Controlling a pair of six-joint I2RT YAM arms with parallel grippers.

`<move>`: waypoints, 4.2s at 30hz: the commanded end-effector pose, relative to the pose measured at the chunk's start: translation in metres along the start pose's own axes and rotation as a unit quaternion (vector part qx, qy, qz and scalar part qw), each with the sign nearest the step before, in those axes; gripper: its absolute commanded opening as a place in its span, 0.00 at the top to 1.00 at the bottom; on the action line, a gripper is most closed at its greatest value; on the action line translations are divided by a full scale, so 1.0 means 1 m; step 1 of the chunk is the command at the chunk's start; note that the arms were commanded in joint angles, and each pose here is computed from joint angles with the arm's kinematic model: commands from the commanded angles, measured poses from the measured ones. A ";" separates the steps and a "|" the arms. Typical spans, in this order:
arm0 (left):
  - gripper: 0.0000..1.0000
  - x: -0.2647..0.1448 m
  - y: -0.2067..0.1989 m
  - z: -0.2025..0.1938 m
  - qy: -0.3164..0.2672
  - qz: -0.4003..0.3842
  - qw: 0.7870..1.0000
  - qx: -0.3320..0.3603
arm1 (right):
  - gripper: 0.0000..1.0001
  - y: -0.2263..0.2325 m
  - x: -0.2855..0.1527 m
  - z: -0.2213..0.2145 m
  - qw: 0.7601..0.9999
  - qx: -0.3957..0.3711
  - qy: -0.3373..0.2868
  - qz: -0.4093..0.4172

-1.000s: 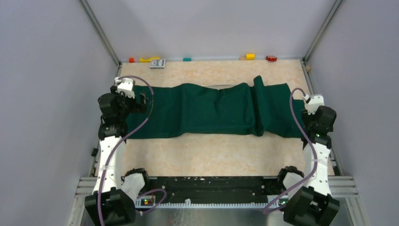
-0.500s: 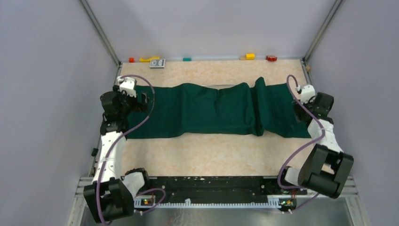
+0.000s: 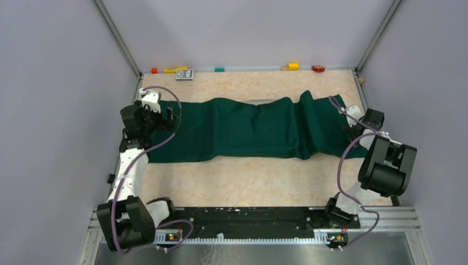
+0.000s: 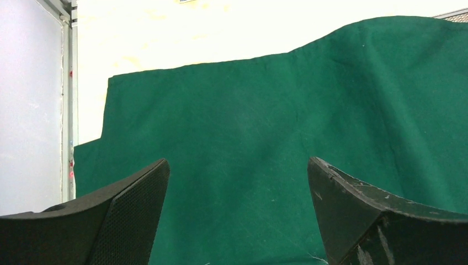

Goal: Open and lay out the surgical kit
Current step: Open the surgical kit at the center of the board.

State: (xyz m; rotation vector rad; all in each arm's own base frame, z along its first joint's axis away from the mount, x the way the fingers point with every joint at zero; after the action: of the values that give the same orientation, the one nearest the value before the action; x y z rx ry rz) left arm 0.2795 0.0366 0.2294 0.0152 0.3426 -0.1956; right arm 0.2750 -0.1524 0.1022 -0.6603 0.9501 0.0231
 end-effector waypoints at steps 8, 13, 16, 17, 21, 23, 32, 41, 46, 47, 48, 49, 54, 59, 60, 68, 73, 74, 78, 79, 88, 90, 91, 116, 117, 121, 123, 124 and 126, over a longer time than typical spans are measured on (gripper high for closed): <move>0.01 0.011 0.013 0.013 -0.016 0.031 0.999 0.040 | 0.46 -0.045 0.022 -0.041 0.990 -0.061 0.114 -0.047; 0.01 0.030 0.019 0.007 -0.003 0.021 0.999 0.041 | 0.45 -0.070 0.011 -0.024 0.992 -0.041 0.091 -0.080; 0.01 0.046 0.017 0.006 -0.003 -0.025 0.999 0.031 | 0.44 -0.082 0.003 -0.006 0.996 -0.013 0.056 -0.071; 0.01 0.052 0.014 0.007 -0.007 -0.050 0.998 0.031 | 0.44 -0.086 -0.001 0.002 0.997 -0.002 0.040 -0.067; 0.01 0.082 0.004 0.008 -0.008 -0.155 0.988 0.019 | 0.35 -0.082 -0.016 0.038 0.999 0.017 -0.032 -0.022; 0.01 0.101 -0.002 0.010 -0.001 -0.202 0.979 0.007 | 0.30 -0.071 -0.023 0.056 0.998 0.017 -0.063 0.003; 0.01 0.191 -0.028 0.017 0.020 -0.350 0.936 -0.028 | 0.28 -0.005 -0.056 0.119 0.989 -0.014 -0.123 0.082; 0.01 0.257 -0.046 0.000 0.050 -0.445 0.889 -0.091 | 0.28 0.027 -0.084 0.138 0.975 0.006 -0.155 0.159; 0.01 0.268 -0.052 -0.006 0.057 -0.484 0.863 -0.133 | 0.28 0.039 -0.086 0.139 0.970 0.020 -0.159 0.180; 0.01 0.269 -0.053 -0.007 0.060 -0.490 0.859 -0.140 | 0.28 0.041 -0.085 0.139 0.970 0.022 -0.159 0.183; 0.01 0.270 -0.054 -0.008 0.063 -0.495 0.854 -0.146 | 0.28 0.043 -0.084 0.139 0.969 0.023 -0.158 0.187; 0.01 0.271 -0.056 -0.011 0.067 -0.501 0.849 -0.152 | 0.28 0.045 -0.082 0.138 0.969 0.024 -0.157 0.189; 0.01 0.266 -0.065 -0.019 0.083 -0.521 0.833 -0.163 | 0.28 0.050 -0.075 0.134 0.970 0.022 -0.145 0.194; 0.04 0.256 -0.067 -0.020 0.086 -0.526 0.830 -0.163 | 0.28 0.053 -0.072 0.132 0.970 0.022 -0.143 0.196; 0.04 0.255 -0.067 -0.021 0.087 -0.527 0.830 -0.162 | 0.28 0.053 -0.071 0.132 0.970 0.022 -0.142 0.197; 0.14 0.248 -0.068 -0.020 0.088 -0.526 0.832 -0.153 | 0.28 0.056 -0.069 0.129 0.970 0.021 -0.137 0.201; 0.22 0.241 -0.069 -0.013 0.082 -0.528 0.833 -0.142 | 0.28 0.057 -0.067 0.127 0.970 0.019 -0.133 0.202; 0.24 0.240 -0.068 -0.012 0.081 -0.528 0.834 -0.141 | 0.28 0.057 -0.066 0.127 0.970 0.018 -0.132 0.203; 0.29 0.236 -0.069 -0.008 0.080 -0.528 0.834 -0.135 | 0.28 0.058 -0.066 0.127 0.970 0.018 -0.132 0.204; 0.31 0.235 -0.069 -0.007 0.080 -0.528 0.835 -0.134 | 0.28 0.058 -0.066 0.127 0.970 0.017 -0.131 0.205; 0.63 0.233 -0.068 -0.001 0.078 -0.530 0.836 -0.123 | 0.28 0.059 -0.067 0.127 0.969 0.017 -0.131 0.208; 0.67 0.234 -0.068 0.001 0.073 -0.529 0.838 -0.114 | 0.28 0.058 -0.067 0.128 0.969 0.018 -0.132 0.208; 0.70 0.234 -0.068 0.001 0.075 -0.528 0.838 -0.114 | 0.28 0.058 -0.068 0.128 0.969 0.018 -0.132 0.209; 1.00 0.174 -0.107 0.037 0.060 -0.484 0.870 0.078 | 0.28 0.035 -0.117 0.187 0.943 0.016 -0.253 0.216; 1.00 0.168 -0.109 0.038 0.057 -0.478 0.871 0.095 | 0.28 0.035 -0.120 0.193 0.938 0.015 -0.265 0.224; 1.00 0.142 -0.117 0.030 0.061 -0.444 0.878 0.167 | 0.27 0.045 -0.127 0.221 0.921 -0.010 -0.295 0.252; 1.00 0.130 -0.122 0.026 0.067 -0.424 0.880 0.201 | 0.27 0.051 -0.127 0.233 0.918 -0.034 -0.303 0.255; 1.00 0.124 -0.122 0.023 0.071 -0.412 0.883 0.216 | 0.27 0.055 -0.125 0.238 0.917 -0.045 -0.304 0.256; 1.00 0.111 -0.123 0.016 0.080 -0.395 0.884 0.236 | 0.27 0.063 -0.119 0.247 0.916 -0.067 -0.305 0.253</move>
State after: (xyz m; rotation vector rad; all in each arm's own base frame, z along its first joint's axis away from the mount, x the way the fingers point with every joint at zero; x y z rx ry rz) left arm 0.3858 -0.1115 0.2033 0.1908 0.4641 -1.1675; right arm 0.3520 0.0378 0.2581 -0.4117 0.5401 0.6438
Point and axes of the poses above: each gripper's point midway between its finger pads, its own x axis out along the fingers, its own y axis along the line the jaws close on, z = x × y, the point moved 9 cm from there along -x, back along the fingers, and after that the axes turned 4 degrees about -x, right-handed, at the moved point
